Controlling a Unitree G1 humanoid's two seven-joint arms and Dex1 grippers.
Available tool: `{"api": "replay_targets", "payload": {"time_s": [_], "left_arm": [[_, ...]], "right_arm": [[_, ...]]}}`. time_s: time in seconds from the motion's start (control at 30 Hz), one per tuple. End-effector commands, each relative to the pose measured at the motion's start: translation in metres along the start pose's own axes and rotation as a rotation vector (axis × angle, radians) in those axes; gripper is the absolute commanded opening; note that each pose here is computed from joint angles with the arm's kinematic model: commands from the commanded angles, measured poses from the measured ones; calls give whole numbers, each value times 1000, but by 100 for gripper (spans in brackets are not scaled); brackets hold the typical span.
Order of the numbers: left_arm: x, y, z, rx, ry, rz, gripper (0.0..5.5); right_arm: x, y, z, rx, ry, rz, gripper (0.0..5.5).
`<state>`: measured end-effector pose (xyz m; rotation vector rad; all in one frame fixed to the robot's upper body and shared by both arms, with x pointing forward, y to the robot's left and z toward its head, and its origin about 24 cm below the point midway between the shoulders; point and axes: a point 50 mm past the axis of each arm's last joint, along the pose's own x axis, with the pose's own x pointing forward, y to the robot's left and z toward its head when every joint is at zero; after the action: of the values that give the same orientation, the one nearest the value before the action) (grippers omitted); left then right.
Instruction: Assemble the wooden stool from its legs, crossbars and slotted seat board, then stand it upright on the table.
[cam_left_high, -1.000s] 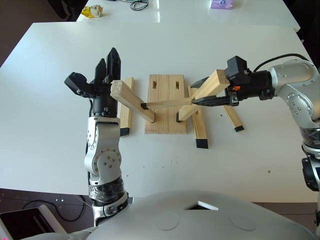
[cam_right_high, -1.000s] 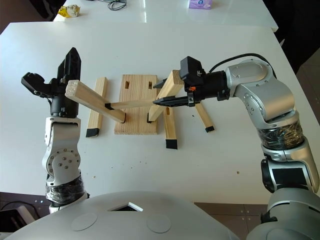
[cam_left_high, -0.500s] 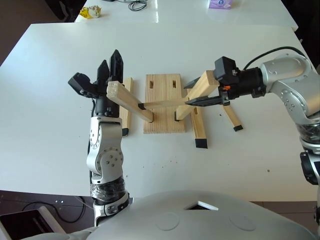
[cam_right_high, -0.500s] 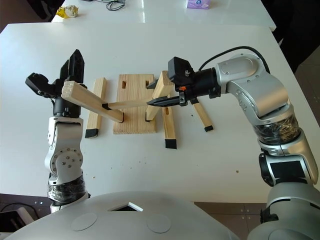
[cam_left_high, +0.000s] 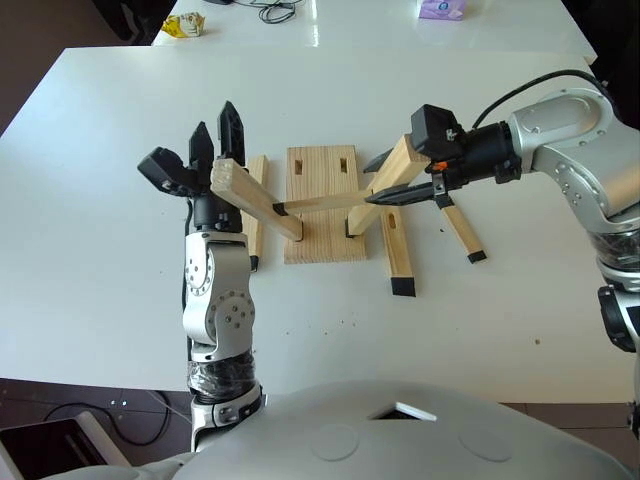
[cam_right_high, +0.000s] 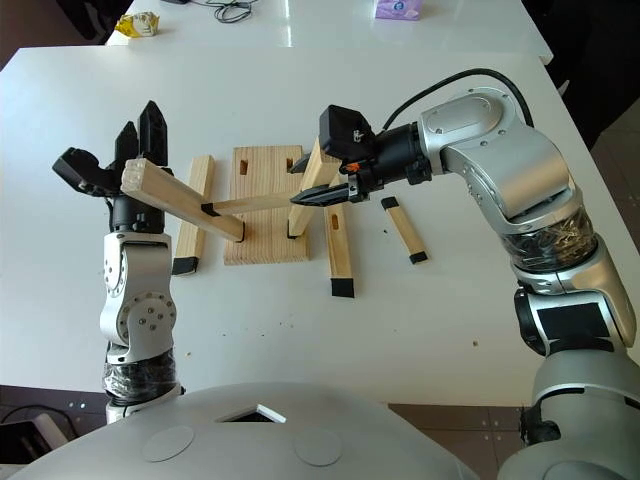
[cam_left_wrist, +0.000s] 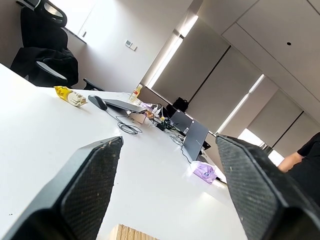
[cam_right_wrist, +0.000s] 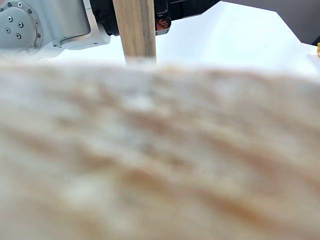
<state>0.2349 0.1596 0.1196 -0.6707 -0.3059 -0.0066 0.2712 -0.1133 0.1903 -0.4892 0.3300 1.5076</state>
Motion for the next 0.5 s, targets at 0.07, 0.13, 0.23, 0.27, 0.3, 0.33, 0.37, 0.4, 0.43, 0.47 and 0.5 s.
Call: {"api": "replay_targets", "payload": {"time_s": [0.07,0.13,0.23,0.27,0.3,0.33,0.37,0.4,0.43,0.47,0.5], "left_arm": [[6,-38,-28,-79,112,-169,344],[6,-33,-27,-67,117,-158,344],[9,-43,-31,-77,134,-214,344],[9,-48,-33,-82,143,-234,344],[9,-52,-36,-90,149,-249,344],[8,-56,-38,-97,154,-261,344],[7,-59,-39,-103,158,-270,344],[7,-63,-41,-116,163,-279,344],[6,-66,-43,-127,169,-288,344],[6,-71,-45,-141,175,-304,344],[5,-77,-46,-168,180,-317,344]], "right_arm": [[28,5,-21,113,93,22,202],[29,8,-23,121,97,23,202],[39,19,-19,133,80,68,202],[40,19,-18,139,78,71,202],[41,18,-17,145,81,69,202],[41,18,-17,147,87,72,202],[41,18,-17,149,95,77,202],[40,19,-17,158,102,85,202],[39,20,-16,162,106,93,202],[39,20,-15,162,110,102,202],[39,20,-13,164,113,111,202]]}}
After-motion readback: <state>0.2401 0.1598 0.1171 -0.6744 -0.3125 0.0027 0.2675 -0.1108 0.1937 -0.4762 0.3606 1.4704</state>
